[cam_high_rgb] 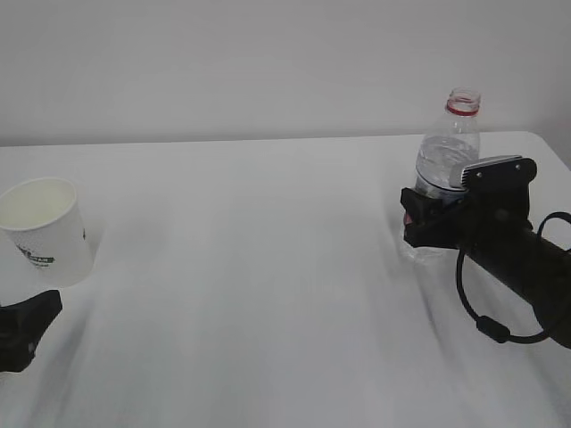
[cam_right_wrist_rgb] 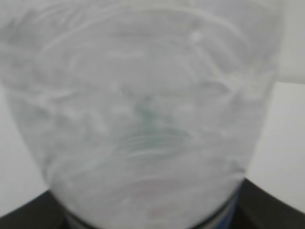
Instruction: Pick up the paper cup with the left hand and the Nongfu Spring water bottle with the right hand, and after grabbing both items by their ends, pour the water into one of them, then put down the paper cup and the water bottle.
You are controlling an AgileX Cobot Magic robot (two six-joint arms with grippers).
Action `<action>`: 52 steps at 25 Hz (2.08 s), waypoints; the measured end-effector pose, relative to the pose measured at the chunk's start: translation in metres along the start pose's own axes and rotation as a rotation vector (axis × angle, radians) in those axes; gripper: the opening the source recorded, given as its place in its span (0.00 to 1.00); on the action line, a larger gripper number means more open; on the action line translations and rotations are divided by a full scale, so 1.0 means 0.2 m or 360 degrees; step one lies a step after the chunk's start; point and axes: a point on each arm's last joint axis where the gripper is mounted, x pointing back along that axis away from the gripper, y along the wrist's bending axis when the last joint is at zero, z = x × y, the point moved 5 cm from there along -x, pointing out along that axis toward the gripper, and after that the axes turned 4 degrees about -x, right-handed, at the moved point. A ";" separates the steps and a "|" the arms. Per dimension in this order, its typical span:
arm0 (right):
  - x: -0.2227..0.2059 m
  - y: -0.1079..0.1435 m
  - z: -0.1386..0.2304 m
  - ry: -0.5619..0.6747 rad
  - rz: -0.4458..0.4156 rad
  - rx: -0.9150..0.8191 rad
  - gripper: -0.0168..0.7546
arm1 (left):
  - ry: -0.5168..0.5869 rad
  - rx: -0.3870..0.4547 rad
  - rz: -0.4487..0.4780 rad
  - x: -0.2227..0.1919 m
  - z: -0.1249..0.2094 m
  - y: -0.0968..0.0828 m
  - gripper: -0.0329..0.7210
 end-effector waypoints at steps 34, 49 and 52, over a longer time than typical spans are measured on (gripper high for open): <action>0.37 0.06 -0.16 0.0016 -0.0008 0.0020 0.58 | 0.0000 0.0001 -0.0003 0.00 0.00 0.00 0.82; 0.44 0.08 -0.23 -0.0050 -0.0021 0.0036 0.58 | -0.0005 0.0016 -0.0036 0.00 0.00 0.02 0.84; 0.44 0.08 -0.23 -0.0050 -0.0021 0.0036 0.58 | -0.0029 0.0042 -0.0087 -0.01 -0.02 0.04 0.89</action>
